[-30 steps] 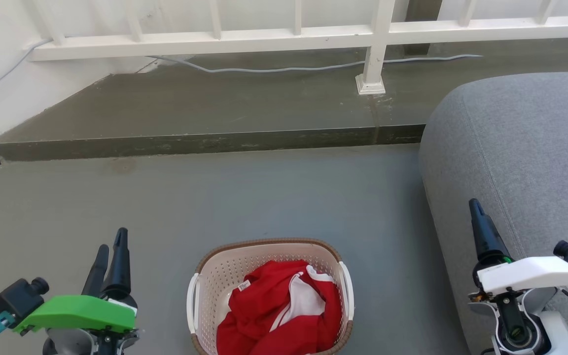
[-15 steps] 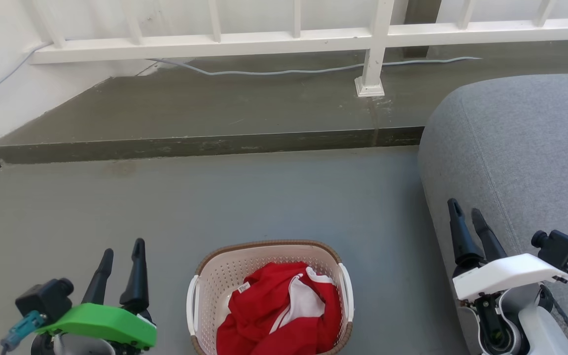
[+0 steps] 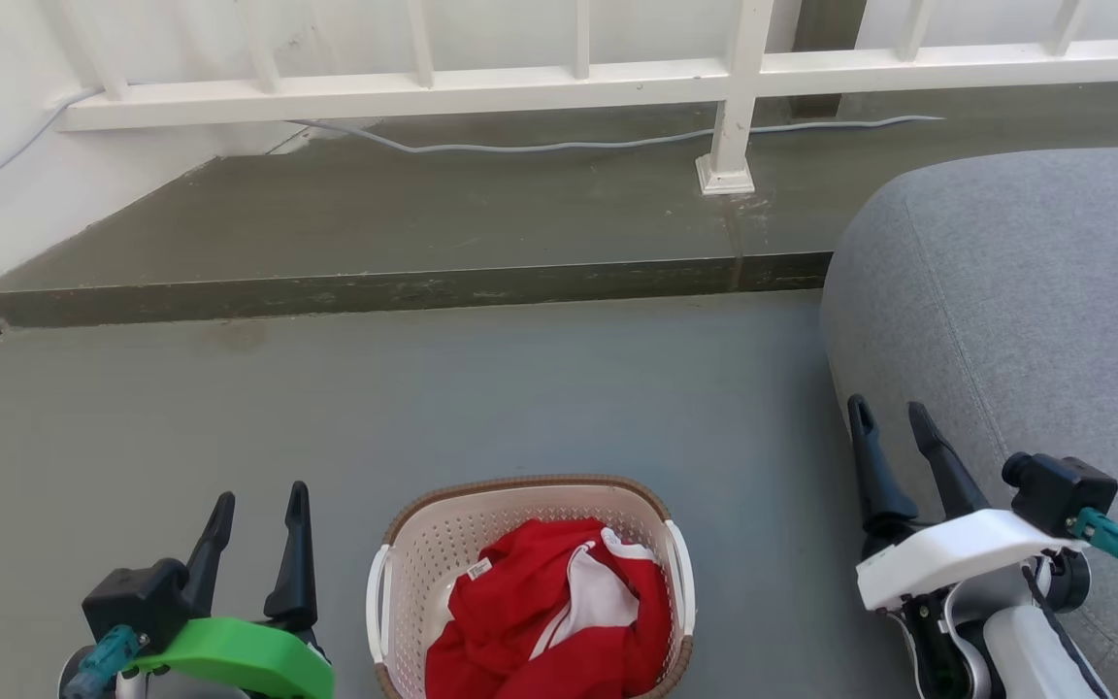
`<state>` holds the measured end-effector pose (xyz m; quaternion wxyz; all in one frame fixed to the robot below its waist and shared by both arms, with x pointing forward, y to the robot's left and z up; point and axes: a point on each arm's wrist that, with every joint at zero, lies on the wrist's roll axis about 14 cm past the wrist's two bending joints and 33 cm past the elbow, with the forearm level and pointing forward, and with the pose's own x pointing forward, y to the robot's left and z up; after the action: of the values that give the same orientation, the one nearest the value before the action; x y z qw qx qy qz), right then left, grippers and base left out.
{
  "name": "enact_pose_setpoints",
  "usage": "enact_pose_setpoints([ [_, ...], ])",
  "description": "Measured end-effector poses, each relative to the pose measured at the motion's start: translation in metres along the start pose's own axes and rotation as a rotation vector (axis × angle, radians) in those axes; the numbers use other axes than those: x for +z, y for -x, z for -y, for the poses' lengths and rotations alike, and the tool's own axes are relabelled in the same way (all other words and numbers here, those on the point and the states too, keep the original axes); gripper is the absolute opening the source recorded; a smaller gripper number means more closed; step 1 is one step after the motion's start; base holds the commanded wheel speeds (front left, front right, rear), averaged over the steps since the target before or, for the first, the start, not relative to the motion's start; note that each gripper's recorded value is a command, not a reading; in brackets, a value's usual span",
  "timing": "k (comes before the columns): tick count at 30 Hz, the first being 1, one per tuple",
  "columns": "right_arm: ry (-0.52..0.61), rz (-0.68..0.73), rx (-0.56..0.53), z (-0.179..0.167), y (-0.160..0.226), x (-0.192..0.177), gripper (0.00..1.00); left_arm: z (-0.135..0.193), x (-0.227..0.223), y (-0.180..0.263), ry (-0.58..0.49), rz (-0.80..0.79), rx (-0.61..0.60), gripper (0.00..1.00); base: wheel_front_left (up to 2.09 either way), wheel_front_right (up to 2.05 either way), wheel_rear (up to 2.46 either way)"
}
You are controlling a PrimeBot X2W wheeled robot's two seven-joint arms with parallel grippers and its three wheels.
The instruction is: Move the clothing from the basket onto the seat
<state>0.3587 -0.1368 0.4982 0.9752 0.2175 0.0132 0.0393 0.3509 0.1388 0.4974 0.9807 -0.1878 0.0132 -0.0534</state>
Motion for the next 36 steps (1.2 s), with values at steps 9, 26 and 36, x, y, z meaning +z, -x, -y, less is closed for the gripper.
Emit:
enact_pose_setpoints([
  [9,0.134,0.017,0.032,-0.009,0.004,-0.001,1.00,0.005,0.006,0.001,-0.121,0.041,-0.013,1.00,0.00,0.00,0.00],
  [26,0.357,0.103,0.108,-0.033,0.005,0.009,1.00,0.019,0.012,0.006,-0.309,0.097,-0.062,1.00,0.00,0.00,0.00],
  [36,0.359,0.101,0.108,-0.032,0.005,0.008,1.00,0.017,0.011,0.006,-0.309,0.095,-0.057,1.00,0.00,0.00,0.00],
])
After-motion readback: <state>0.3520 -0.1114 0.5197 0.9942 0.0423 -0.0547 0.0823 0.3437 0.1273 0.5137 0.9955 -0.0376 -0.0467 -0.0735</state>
